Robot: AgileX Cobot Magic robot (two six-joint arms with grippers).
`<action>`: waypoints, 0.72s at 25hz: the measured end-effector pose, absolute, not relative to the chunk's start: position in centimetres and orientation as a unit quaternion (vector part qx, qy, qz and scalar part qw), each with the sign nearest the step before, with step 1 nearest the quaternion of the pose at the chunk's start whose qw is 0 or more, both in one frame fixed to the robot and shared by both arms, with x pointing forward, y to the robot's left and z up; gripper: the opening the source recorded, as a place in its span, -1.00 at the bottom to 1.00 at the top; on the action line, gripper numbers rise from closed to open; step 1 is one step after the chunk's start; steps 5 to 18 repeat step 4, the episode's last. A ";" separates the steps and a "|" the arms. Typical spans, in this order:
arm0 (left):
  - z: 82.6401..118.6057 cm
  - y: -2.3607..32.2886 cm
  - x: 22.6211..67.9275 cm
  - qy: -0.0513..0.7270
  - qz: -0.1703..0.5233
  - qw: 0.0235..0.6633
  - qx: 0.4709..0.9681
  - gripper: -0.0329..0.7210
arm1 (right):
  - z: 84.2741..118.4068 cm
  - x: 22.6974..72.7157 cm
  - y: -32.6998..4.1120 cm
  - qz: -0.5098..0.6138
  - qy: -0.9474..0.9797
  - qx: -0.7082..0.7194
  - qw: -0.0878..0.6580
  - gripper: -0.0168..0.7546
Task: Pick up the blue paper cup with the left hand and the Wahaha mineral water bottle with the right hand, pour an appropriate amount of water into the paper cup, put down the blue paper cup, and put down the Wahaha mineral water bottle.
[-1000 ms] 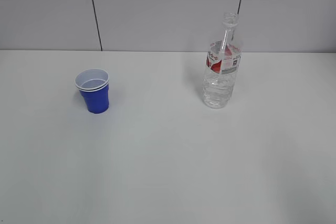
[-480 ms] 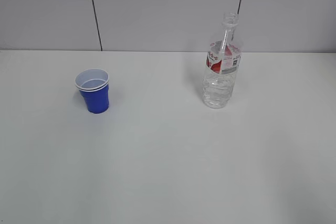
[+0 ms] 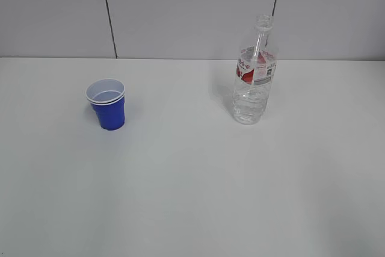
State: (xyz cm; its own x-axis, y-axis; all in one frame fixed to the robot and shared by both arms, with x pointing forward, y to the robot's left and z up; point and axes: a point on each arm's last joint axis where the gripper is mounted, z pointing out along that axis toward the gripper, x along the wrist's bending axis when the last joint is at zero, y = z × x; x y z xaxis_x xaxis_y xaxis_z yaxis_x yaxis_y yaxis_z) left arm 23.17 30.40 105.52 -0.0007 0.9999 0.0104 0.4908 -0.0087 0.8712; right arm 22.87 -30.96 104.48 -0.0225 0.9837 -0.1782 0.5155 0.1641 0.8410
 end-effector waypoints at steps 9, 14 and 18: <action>105.5 30.4 23.2 0.609 0.360 0.354 0.612 -0.28 | 104.5 22.9 -31.0 0.295 0.651 0.575 0.397 0.46; 105.5 30.4 23.2 0.609 0.360 0.354 0.612 -0.28 | 104.5 22.9 -31.0 0.295 0.651 0.575 0.397 0.46; 105.5 30.4 23.2 0.609 0.360 0.354 0.612 -0.28 | 104.5 22.9 -31.0 0.295 0.651 0.575 0.397 0.46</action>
